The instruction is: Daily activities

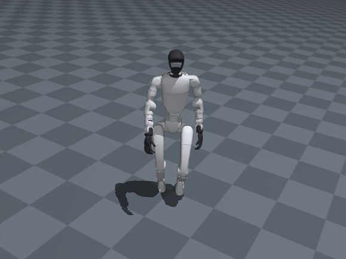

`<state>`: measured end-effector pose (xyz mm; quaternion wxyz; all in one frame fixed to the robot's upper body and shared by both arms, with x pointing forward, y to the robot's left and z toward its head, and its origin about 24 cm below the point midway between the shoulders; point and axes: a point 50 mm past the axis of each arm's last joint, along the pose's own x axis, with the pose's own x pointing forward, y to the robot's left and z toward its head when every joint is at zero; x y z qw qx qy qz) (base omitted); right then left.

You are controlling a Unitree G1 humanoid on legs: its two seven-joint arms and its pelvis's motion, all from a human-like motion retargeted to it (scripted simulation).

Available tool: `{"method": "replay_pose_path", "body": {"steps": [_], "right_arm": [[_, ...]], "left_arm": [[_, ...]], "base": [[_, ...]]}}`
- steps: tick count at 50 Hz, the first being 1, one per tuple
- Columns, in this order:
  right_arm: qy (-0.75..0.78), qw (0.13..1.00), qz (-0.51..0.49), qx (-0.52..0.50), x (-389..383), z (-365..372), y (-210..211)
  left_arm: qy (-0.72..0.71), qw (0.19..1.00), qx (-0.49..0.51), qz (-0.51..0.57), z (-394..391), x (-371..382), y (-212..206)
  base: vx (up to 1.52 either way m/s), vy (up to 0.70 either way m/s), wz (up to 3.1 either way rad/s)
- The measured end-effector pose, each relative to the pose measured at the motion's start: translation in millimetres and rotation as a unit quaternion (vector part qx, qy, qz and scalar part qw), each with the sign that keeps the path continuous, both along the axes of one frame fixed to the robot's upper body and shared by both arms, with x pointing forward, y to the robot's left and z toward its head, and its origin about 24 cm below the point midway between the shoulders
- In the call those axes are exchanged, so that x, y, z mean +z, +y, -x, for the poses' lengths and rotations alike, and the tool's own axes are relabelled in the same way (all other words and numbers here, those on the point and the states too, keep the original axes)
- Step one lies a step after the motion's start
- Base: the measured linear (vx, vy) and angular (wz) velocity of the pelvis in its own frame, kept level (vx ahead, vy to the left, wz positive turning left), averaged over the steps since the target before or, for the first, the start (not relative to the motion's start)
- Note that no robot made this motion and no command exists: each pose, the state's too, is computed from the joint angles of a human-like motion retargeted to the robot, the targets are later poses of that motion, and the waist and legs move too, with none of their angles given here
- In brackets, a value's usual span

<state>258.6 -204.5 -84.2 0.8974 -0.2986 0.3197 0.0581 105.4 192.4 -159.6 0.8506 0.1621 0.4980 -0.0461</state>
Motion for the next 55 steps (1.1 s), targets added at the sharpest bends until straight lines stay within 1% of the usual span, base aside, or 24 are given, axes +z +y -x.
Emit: {"method": "replay_pose_path", "body": {"steps": [3,7,11,15,19,23,31,37,40,44,48,55], "right_arm": [[-0.036,0.999,-0.013,0.02,14.3,-17.7,13.0],[-0.043,0.997,-0.025,0.052,16.8,-20.9,28.8],[0.008,0.996,-0.035,0.079,-4.3,2.9,41.0],[0.101,0.99,-0.043,0.09,-37.0,47.9,43.1],[0.188,0.977,-0.046,0.09,-60.9,93.1,36.5],[0.235,0.969,-0.037,0.065,-71.6,122.7,20.6],[0.268,0.963,-0.028,-0.027,-77.4,154.2,-10.0],[0.282,0.958,-0.02,-0.052,-79.9,165.6,-15.1],[0.277,0.96,-0.014,-0.048,-79.4,161.8,-14.0],[0.244,0.969,-0.001,-0.028,-73.7,139.2,-11.4],[0.187,0.982,0.028,0.003,-59.9,101.5,-11.2],[0.065,0.995,0.068,0.033,-20.1,27.1,-8.3]], "left_arm": [[-0.003,1.0,0.01,-0.002,-1.6,0.4,0.6],[-0.007,1.0,0.003,-0.007,-7.0,1.1,-0.7],[-0.008,1.0,-0.014,-0.021,-14.9,2.2,-1.1],[-0.016,0.999,-0.029,-0.034,-28.2,5.3,-1.4],[-0.049,0.997,-0.04,-0.042,-51.6,14.1,-1.6],[-0.086,0.994,-0.044,-0.054,-78.4,26.7,0.9],[-0.143,0.988,-0.032,-0.055,-110.0,44.8,-1.8],[-0.147,0.987,-0.054,-0.047,-105.8,43.4,-7.4],[-0.112,0.991,-0.058,-0.045,-84.0,31.1,-7.4],[-0.048,0.996,-0.062,-0.043,-46.0,13.3,-3.9],[-0.007,0.996,-0.071,-0.049,-21.5,4.3,-1.6],[0.005,0.996,-0.066,-0.061,-9.4,1.8,3.4]], "base": [[0.0,0.0,0.0],[0.0,0.0,0.0],[0.01,0.01,0.01],[0.0,0.0,0.0],[0.0,0.0,0.0],[0.0,0.0,0.0],[0.0,0.0,0.0],[0.0,0.0,-0.03],[0.0,0.0,0.0],[0.0,0.0,0.0],[0.0,0.0,0.0],[0.0,0.0,0.0]]}}
